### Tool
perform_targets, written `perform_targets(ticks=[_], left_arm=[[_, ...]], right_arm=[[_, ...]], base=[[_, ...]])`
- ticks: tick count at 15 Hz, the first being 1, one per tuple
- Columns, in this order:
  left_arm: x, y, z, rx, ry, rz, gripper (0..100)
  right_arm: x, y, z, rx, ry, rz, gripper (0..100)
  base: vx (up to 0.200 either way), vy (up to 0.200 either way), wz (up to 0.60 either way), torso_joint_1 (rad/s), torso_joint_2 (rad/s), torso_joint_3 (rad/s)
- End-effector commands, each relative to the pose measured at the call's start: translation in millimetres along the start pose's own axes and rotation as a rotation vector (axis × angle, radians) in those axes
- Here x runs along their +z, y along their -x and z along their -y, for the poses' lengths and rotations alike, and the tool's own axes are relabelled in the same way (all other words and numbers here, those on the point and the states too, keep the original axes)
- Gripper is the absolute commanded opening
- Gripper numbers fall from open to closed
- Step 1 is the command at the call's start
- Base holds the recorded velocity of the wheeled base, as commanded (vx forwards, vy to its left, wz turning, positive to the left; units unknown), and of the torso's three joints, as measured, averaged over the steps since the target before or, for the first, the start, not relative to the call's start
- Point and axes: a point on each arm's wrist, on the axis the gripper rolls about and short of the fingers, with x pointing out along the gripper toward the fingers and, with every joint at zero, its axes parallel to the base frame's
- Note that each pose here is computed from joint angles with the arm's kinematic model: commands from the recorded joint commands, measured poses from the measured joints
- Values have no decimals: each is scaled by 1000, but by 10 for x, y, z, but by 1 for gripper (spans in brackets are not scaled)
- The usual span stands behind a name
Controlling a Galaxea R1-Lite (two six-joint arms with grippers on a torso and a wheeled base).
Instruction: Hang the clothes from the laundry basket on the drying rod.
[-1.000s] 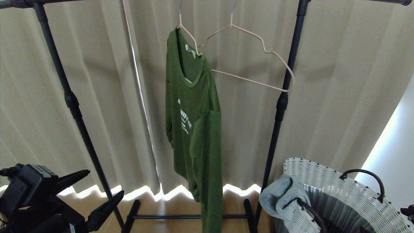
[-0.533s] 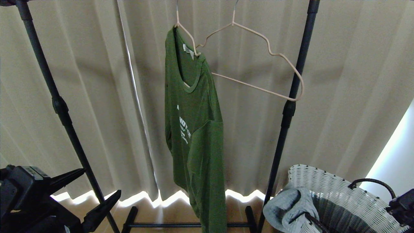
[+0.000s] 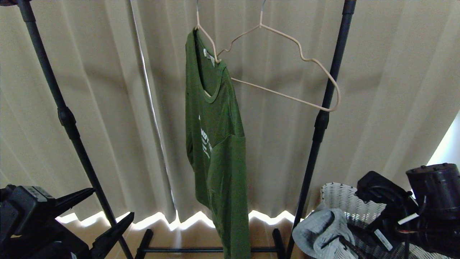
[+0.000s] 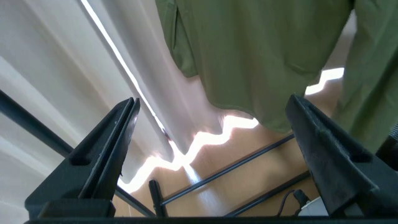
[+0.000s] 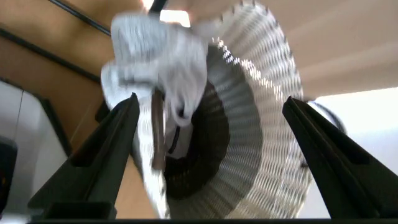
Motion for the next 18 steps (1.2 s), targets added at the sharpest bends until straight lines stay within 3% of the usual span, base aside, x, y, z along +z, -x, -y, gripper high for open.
perform_targets(ticks=[1, 5, 14, 17, 18], left_arm=[[-4, -1, 2, -1, 1, -2, 100], [-22, 9, 9, -5, -3, -8, 100], [-26, 8, 13, -8, -3, -10, 100], [-22, 6, 12, -8, -4, -9, 100], [-22, 6, 12, -8, -4, -9, 100]], right_arm=[[210, -317, -19, 36, 17, -48, 100], [259, -823, 71, 29, -17, -161, 100], [344, -1237, 20, 35, -62, -215, 100], [339, -1232, 19, 36, -63, -218, 100], [339, -1232, 19, 36, -63, -218, 0]], base=[[0, 0, 0, 0, 0, 0], [0, 0, 0, 0, 0, 0], [0, 0, 0, 0, 0, 0], [0, 0, 0, 0, 0, 0], [0, 0, 0, 0, 0, 0]])
